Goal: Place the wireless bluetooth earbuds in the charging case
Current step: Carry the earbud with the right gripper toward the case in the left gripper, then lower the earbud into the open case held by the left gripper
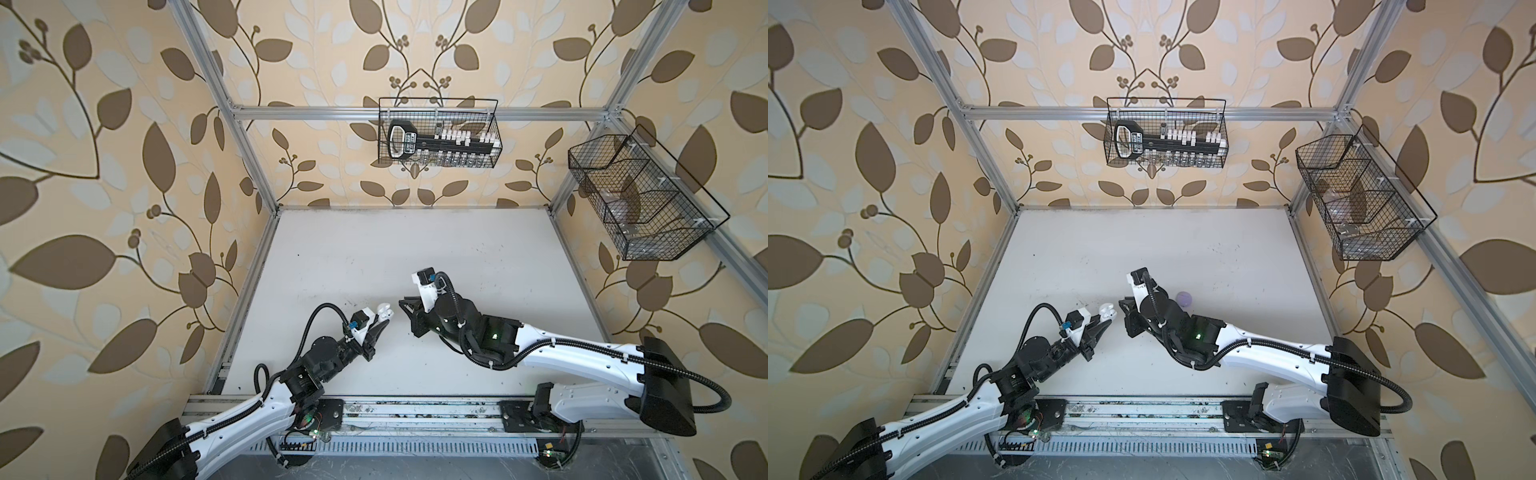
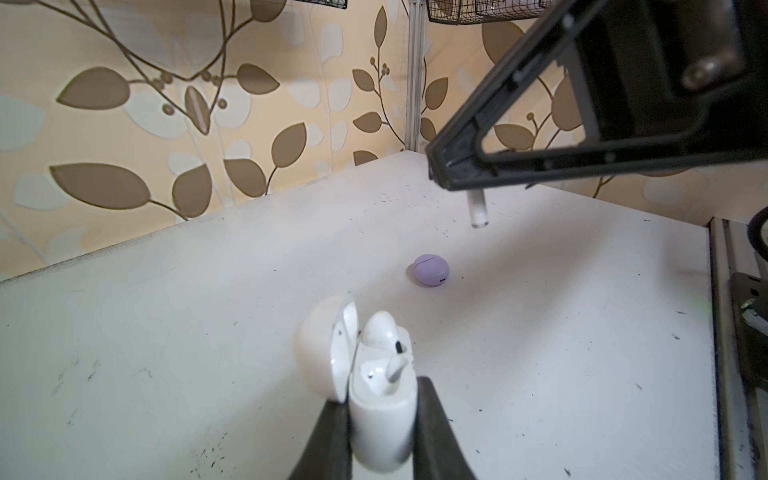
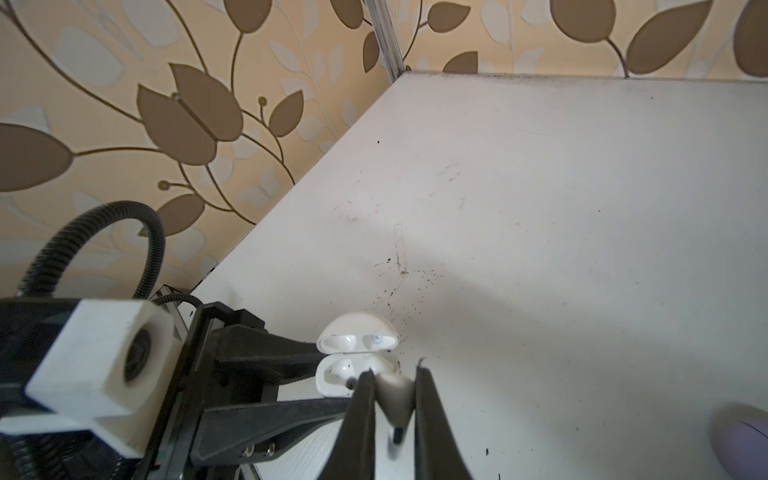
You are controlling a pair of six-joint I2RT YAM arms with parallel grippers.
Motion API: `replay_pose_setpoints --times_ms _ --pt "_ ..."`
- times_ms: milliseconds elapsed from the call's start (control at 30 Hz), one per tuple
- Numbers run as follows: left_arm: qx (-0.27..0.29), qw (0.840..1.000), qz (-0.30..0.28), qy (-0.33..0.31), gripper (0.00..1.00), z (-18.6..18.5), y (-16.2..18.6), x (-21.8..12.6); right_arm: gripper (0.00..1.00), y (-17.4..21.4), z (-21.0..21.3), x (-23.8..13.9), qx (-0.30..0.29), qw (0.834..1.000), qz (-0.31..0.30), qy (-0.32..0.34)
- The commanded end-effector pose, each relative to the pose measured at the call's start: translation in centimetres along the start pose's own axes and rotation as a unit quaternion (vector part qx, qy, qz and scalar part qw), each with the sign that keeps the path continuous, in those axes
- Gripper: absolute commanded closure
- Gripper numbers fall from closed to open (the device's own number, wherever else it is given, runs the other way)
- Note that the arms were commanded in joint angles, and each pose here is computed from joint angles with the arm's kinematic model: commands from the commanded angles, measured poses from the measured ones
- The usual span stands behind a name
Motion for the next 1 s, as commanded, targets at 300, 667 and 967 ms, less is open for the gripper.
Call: replay_pose_setpoints --times_ms 300,667,967 --pt "0.007 0.999 -0.033 0.000 1.00 0.4 -2.1 0.2 0.94 1.0 2.4 1.8 -0.019 0.998 -0.013 -0.050" --pt "0.004 0.999 -0.034 -0.007 1.00 0.6 -2.0 0.2 0.94 2.0 2.1 2.8 -0.017 0.998 -0.020 -0.056" --pt "-0.001 0.999 -0.037 -0.021 1.00 0.9 -2.0 0.0 0.94 2.9 1.5 3.1 -0.017 0.998 -0.021 -0.052"
Point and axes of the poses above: each gripper's point midway between its finger pads, its own x axis out along the fingers, its own z axis along the line the jaws close on, y = z × x, the point moved 5 cm from there along -x, back along the fingers, and after that the axes turned 14 degrees about x, right-handed, at the moved point
